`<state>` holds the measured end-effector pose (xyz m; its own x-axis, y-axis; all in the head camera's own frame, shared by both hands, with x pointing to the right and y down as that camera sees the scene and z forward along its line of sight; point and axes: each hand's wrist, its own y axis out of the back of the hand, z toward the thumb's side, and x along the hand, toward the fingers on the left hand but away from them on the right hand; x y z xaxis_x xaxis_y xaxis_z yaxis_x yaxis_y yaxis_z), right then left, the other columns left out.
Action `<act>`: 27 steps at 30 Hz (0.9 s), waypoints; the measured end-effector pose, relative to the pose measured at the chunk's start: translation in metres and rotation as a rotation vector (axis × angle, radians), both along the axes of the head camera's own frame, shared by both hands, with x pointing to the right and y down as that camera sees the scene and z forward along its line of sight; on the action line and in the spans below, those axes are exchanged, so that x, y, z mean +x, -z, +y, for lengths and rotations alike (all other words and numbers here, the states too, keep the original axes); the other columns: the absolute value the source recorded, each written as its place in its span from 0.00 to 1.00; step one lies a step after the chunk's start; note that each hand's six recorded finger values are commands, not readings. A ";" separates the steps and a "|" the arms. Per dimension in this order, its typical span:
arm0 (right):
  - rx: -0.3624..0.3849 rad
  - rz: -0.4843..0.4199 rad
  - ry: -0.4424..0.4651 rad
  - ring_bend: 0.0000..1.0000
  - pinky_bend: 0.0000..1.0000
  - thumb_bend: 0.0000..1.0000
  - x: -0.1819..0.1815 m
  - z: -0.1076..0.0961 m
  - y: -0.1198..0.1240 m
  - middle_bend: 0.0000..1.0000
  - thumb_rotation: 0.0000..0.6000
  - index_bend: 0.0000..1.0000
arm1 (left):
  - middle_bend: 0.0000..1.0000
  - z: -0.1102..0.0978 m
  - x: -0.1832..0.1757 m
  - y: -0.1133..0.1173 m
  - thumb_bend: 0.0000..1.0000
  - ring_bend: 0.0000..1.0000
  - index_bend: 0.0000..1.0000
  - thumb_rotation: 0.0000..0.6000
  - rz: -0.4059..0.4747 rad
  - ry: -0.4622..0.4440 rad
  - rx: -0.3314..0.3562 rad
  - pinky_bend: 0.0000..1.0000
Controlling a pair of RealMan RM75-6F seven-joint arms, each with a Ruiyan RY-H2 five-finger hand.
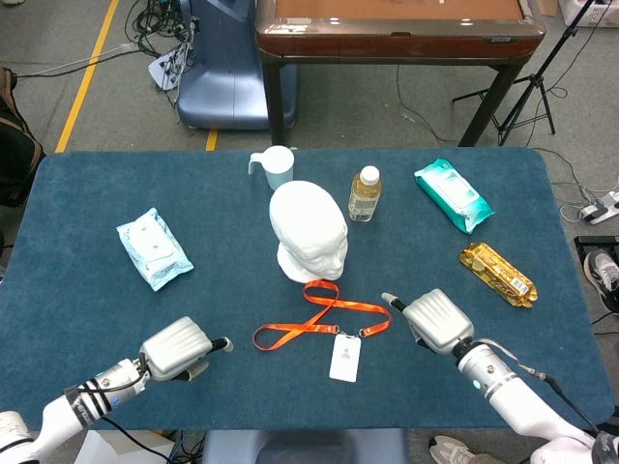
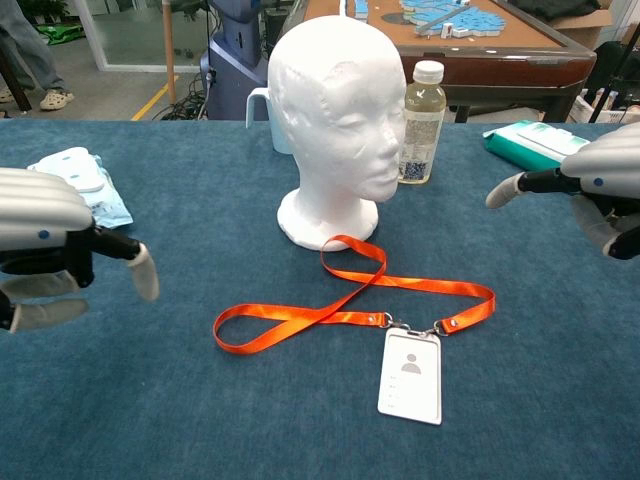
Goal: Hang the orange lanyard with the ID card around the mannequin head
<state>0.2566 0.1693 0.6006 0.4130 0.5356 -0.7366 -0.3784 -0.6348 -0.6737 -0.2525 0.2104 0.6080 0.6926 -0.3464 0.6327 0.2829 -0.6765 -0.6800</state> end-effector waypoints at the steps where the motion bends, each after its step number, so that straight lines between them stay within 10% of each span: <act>1: -0.002 0.001 -0.002 1.00 1.00 1.00 0.001 0.000 -0.001 1.00 1.00 0.12 | 0.91 0.000 0.005 -0.002 0.47 0.84 0.28 1.00 0.001 -0.009 -0.003 0.78; 27: -0.003 -0.008 -0.047 1.00 1.00 1.00 0.020 0.003 0.003 1.00 1.00 0.12 | 0.99 0.007 0.089 -0.051 0.49 0.93 0.22 1.00 -0.017 -0.120 -0.030 0.83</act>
<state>0.2763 0.1724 0.5979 0.3935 0.5526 -0.7347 -0.3422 -0.6537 -0.6750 -0.1633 0.2172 0.6585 0.7172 -0.2418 0.6536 0.3746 -0.6571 -0.6542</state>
